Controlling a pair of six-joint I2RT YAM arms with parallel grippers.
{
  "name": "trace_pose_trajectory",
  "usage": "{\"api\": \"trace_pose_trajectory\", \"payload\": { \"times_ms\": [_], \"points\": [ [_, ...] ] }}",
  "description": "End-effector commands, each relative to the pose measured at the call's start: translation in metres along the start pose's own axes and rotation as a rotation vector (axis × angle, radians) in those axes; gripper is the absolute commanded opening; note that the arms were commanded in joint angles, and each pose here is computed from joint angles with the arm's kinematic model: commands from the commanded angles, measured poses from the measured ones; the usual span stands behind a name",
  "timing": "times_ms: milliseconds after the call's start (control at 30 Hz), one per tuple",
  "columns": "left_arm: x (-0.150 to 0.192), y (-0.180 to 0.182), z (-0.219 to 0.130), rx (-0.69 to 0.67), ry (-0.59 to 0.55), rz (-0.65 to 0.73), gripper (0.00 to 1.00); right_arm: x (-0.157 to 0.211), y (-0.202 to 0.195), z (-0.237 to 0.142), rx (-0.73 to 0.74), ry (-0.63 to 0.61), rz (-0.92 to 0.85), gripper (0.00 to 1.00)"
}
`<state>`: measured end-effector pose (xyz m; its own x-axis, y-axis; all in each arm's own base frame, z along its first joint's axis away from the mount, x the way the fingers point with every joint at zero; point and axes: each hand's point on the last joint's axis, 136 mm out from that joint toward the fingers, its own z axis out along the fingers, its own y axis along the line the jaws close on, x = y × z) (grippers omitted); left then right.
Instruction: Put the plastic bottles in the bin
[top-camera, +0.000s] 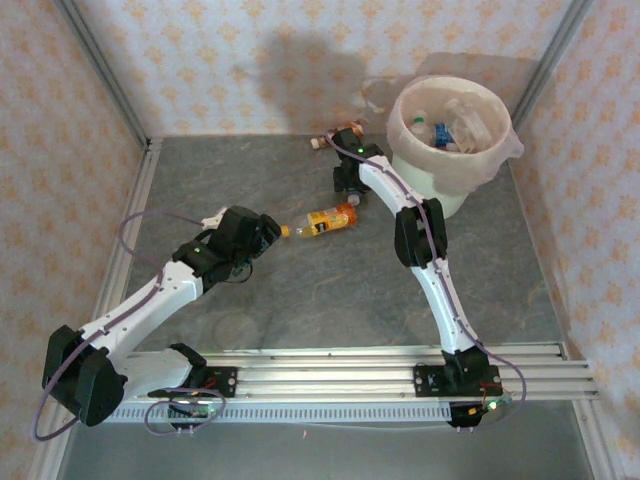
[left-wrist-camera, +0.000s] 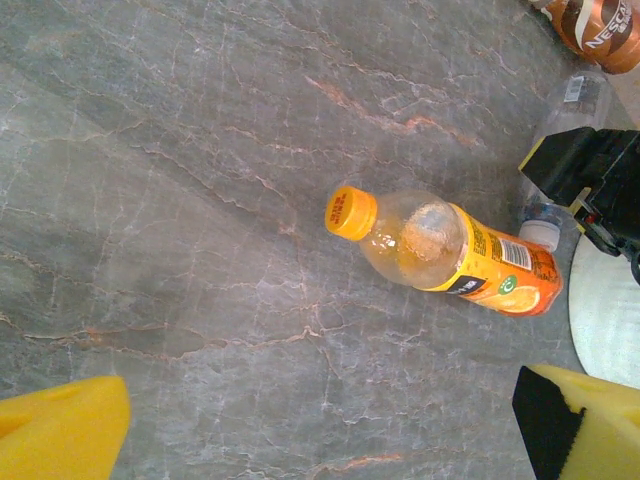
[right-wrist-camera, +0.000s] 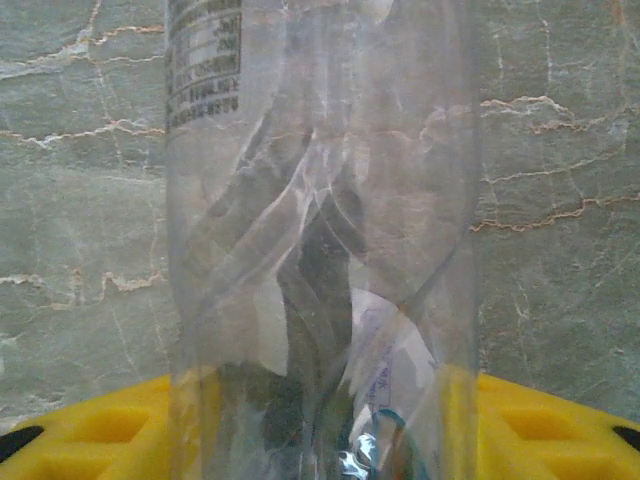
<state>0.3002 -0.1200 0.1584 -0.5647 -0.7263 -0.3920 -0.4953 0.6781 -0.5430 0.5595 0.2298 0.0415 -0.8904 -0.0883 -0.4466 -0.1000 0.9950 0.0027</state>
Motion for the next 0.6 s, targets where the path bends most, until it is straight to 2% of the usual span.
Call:
{"api": "trace_pose_trajectory", "payload": {
  "times_ms": [0, 267, 433, 567],
  "points": [
    [-0.005, 0.0, -0.001, -0.024, -0.009, 0.024, 1.0, -0.03, 0.01, -0.066, -0.089, -0.095, 0.015, 0.52],
    [0.003, -0.012, 0.016, -0.011, 0.038, 0.014, 1.0, -0.049, 0.031, -0.194, -0.315, -0.301, -0.036, 0.48],
    [0.006, -0.022, 0.026, 0.008, 0.058, -0.03, 1.0, -0.045, 0.022, -0.281, -0.37, -0.443, -0.111, 0.48],
    [0.008, -0.026, 0.033, 0.032, 0.058, -0.108, 1.0, -0.042, -0.005, -0.342, -0.318, -0.597, -0.104, 0.48]
  ]
}}
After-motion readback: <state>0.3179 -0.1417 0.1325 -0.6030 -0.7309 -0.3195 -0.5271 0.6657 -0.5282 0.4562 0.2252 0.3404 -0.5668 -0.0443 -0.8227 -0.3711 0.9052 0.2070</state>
